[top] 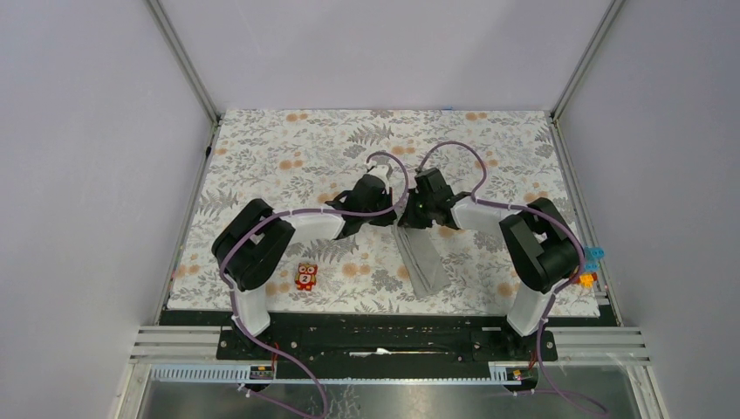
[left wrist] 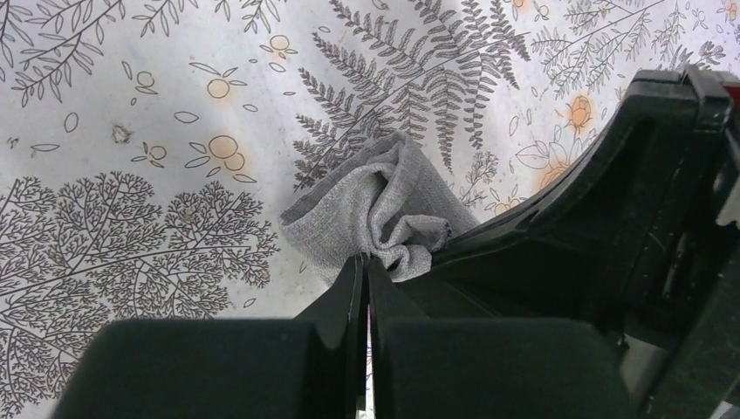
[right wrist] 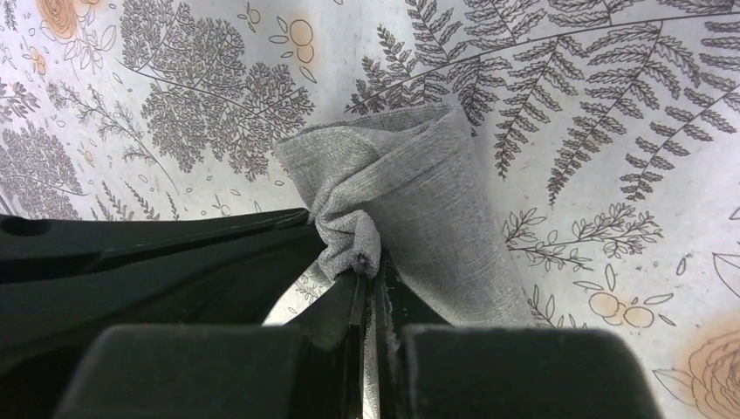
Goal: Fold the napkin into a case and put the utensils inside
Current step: Grasp the top corner of the smaller rectangle folded napkin from the folded napkin.
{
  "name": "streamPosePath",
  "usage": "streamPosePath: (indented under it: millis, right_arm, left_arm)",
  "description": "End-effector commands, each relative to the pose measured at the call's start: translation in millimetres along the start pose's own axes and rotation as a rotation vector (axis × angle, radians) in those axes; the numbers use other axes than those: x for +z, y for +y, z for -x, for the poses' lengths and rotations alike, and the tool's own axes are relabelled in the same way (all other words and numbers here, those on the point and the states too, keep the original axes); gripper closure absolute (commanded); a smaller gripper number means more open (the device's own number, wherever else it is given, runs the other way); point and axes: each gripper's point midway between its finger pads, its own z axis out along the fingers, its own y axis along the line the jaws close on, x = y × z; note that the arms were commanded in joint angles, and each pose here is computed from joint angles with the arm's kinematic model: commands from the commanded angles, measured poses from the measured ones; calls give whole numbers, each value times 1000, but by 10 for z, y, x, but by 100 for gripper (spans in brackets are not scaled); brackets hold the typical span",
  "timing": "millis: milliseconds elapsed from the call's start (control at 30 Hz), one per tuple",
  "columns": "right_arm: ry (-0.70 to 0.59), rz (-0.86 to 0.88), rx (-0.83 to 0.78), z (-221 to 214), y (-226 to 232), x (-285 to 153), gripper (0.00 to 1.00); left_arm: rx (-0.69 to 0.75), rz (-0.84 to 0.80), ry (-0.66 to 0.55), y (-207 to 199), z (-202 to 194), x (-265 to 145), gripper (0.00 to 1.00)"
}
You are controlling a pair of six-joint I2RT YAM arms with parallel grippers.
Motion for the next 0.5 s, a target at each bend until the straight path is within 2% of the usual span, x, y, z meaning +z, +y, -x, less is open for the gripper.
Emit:
streamPosePath:
  millis: [0, 67, 167, 333, 467]
  right_arm:
    - [1, 105, -17, 2, 105, 28, 95]
    - [-28, 108, -44, 45, 99, -46, 81]
    - [-70, 127, -58, 150, 86, -182, 68]
    - [-95, 167, -100, 241, 168, -299, 60]
    - [-96, 184, -114, 267, 219, -323, 56]
  left_arm:
    - [-45, -93, -92, -185, 337, -127, 100]
    - [-52, -90, -84, -147, 314, -118, 100]
    - [-57, -91, -76, -121, 286, -118, 100]
    - [-60, -94, -69, -112, 269, -123, 100]
    - [-61, -96, -64, -109, 258, -125, 100]
